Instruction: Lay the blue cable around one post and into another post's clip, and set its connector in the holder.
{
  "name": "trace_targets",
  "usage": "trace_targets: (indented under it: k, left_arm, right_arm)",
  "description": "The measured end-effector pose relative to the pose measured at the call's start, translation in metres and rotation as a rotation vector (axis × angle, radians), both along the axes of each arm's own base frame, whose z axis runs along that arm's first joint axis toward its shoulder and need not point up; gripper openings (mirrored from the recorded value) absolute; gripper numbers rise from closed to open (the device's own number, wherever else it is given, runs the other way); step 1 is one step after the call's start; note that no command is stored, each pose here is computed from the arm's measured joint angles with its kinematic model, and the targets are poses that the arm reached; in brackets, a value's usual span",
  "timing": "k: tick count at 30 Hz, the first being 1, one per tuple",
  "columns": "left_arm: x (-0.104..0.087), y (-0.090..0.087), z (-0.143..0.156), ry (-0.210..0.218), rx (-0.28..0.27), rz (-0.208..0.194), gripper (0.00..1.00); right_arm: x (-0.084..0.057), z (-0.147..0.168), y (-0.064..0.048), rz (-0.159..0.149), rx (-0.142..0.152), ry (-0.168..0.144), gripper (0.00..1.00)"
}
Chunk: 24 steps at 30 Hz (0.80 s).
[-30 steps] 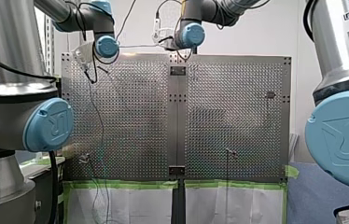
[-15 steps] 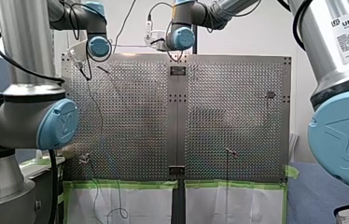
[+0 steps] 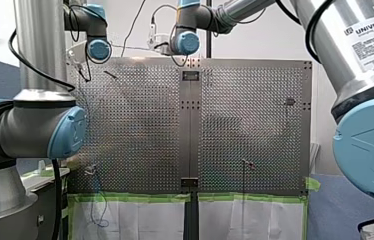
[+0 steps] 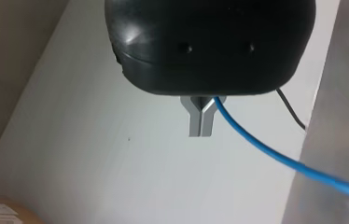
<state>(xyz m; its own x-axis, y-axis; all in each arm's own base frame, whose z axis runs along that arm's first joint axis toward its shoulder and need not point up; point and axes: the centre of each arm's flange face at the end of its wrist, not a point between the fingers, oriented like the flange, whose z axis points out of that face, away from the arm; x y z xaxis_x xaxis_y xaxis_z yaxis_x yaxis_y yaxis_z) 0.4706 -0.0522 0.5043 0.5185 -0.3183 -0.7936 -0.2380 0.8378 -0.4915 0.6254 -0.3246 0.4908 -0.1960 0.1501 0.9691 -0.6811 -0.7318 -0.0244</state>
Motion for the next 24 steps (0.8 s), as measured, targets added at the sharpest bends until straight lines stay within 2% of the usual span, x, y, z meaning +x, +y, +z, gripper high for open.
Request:
trace_targets:
  k: [5,10,18,24]
  left_arm:
    - [0.010,0.008,-0.010,0.018,-0.003,0.005,0.00]
    - [0.016,0.012,-0.016,0.028,-0.005,0.004,0.00]
    - [0.045,0.030,-0.033,0.066,-0.005,-0.006,0.00]
    - [0.052,0.047,-0.038,0.072,-0.015,0.006,0.00]
  right_arm:
    - [0.005,0.006,-0.004,-0.001,-0.009,-0.015,0.00]
    - [0.011,-0.003,-0.008,-0.002,-0.003,-0.007,0.00]
    - [0.020,-0.017,-0.014,-0.001,0.005,0.005,0.00]
    - [0.027,-0.025,-0.016,0.000,0.012,0.016,0.00]
